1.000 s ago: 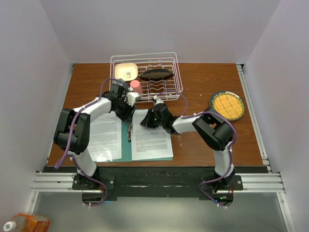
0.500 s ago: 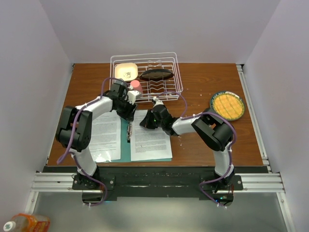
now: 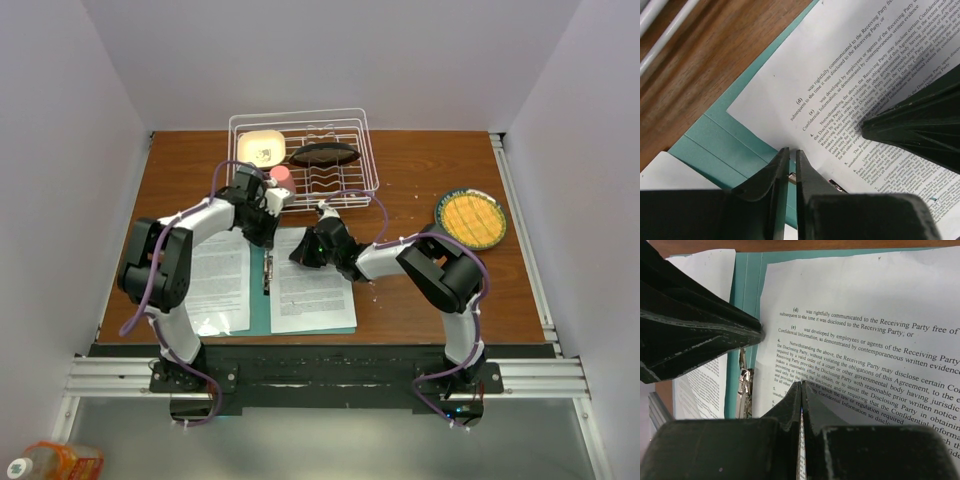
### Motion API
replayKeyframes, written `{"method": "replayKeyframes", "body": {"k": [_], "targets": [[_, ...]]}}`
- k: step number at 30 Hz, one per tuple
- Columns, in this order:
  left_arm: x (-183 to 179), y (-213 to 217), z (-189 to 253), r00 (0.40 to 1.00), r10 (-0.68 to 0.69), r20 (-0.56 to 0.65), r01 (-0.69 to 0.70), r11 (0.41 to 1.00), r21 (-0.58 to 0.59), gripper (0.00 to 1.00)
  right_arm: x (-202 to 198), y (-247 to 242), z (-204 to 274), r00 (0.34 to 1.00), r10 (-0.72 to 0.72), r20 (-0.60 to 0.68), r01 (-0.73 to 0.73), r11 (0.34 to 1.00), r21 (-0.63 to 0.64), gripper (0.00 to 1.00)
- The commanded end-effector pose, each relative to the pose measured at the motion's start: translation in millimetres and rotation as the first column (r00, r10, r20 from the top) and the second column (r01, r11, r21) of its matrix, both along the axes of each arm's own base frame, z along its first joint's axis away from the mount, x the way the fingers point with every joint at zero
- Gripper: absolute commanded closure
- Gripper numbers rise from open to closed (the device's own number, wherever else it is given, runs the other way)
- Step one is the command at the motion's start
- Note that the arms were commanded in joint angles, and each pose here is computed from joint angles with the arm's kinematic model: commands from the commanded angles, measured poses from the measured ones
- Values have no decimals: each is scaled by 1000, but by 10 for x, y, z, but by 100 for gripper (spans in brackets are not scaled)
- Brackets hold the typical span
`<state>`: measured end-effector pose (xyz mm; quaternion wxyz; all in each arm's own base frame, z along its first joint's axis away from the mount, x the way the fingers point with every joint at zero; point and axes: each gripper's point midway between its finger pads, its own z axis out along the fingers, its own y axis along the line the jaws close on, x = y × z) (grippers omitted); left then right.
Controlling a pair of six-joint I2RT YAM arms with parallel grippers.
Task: Put the files into the folder
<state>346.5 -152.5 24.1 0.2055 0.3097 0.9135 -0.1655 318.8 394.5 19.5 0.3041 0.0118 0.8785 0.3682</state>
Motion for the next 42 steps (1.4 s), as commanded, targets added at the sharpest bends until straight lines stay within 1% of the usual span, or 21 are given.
{"method": "replayKeyframes", "body": {"k": [1, 7, 12, 15, 17, 18, 19, 20, 21, 22, 24, 27, 28, 29, 33, 34, 36, 37, 39, 40, 42], "targets": [[111, -57, 435, 995, -19, 95, 23, 999, -41, 85, -293, -426, -624, 989, -50, -139, 18, 974, -225, 100], [-54, -76, 581, 995, -53, 87, 59, 996, -69, 85, -301, -454, -649, 988, -57, -144, 21, 970, -240, 100], [-223, -71, 569, 995, -85, 45, 88, 993, -78, 83, -313, -479, -679, 987, -63, -151, 23, 967, -252, 100], [-187, -37, 530, 996, -69, 59, 72, 996, -58, 80, -309, -477, -677, 987, -65, -148, 26, 968, -249, 100], [-136, -11, 438, 998, -48, 46, 50, 998, -37, 65, -315, -480, -682, 987, -64, -149, 25, 968, -248, 100], [-109, -10, 423, 998, -40, 44, 42, 998, -36, 55, -313, -477, -680, 987, -65, -148, 26, 969, -246, 100], [-97, 3, 350, 999, -25, 28, 26, 999, -26, 24, -314, -483, -685, 987, -65, -147, 27, 969, -247, 100], [-63, -7, 323, 999, -18, 33, 19, 999, -26, 16, -317, -482, -677, 987, -63, -147, 26, 969, -246, 100], [-58, -6, 297, 999, -12, 30, 12, 1000, -25, 15, -322, -491, -675, 987, -65, -147, 28, 969, -246, 100], [-45, 4, 250, 1000, 3, 21, -3, 1000, -17, 0, -320, -488, -674, 987, -65, -145, 28, 970, -243, 100], [-4, 14, 204, 999, 16, 28, -15, 1000, -10, 0, -326, -490, -674, 987, -66, -146, 29, 970, -240, 100], [45, 31, 130, 999, 38, 31, -38, 999, 3, 5, -326, -486, -667, 987, -65, -145, 30, 971, -235, 100], [53, 33, 115, 999, 42, 30, -42, 999, 5, 10, -326, -486, -668, 987, -65, -144, 30, 972, -234, 100], [74, 32, 115, 998, 44, 38, -45, 999, 4, 12, -324, -484, -666, 988, -64, -142, 29, 972, -234, 100], [126, 55, 83, 996, 67, 51, -68, 998, 16, 16, -344, -470, -666, 987, -59, -148, 24, 974, -225, 100], [147, 53, 85, 996, 69, 60, -70, 997, 15, 22, -344, -474, -673, 988, -59, -146, 24, 974, -227, 100], [157, 60, 54, 996, 77, 54, -78, 997, 18, 29, -354, -472, -677, 987, -57, -150, 23, 975, -223, 100], [152, 52, 38, 996, 75, 48, -76, 997, 18, 35, -362, -473, -681, 987, -58, -151, 23, 974, -224, 100], [146, 45, 9, 997, 75, 37, -75, 997, 17, 40, -357, -472, -680, 987, -59, -149, 24, 974, -224, 100], [137, 44, -6, 997, 75, 32, -76, 997, 17, 47, -359, -475, -682, 987, -59, -150, 24, 974, -225, 100], [124, 53, -36, 997, 78, 23, -78, 997, 23, 52, -356, -481, -684, 987, -62, -151, 27, 974, -224, 100]]}}
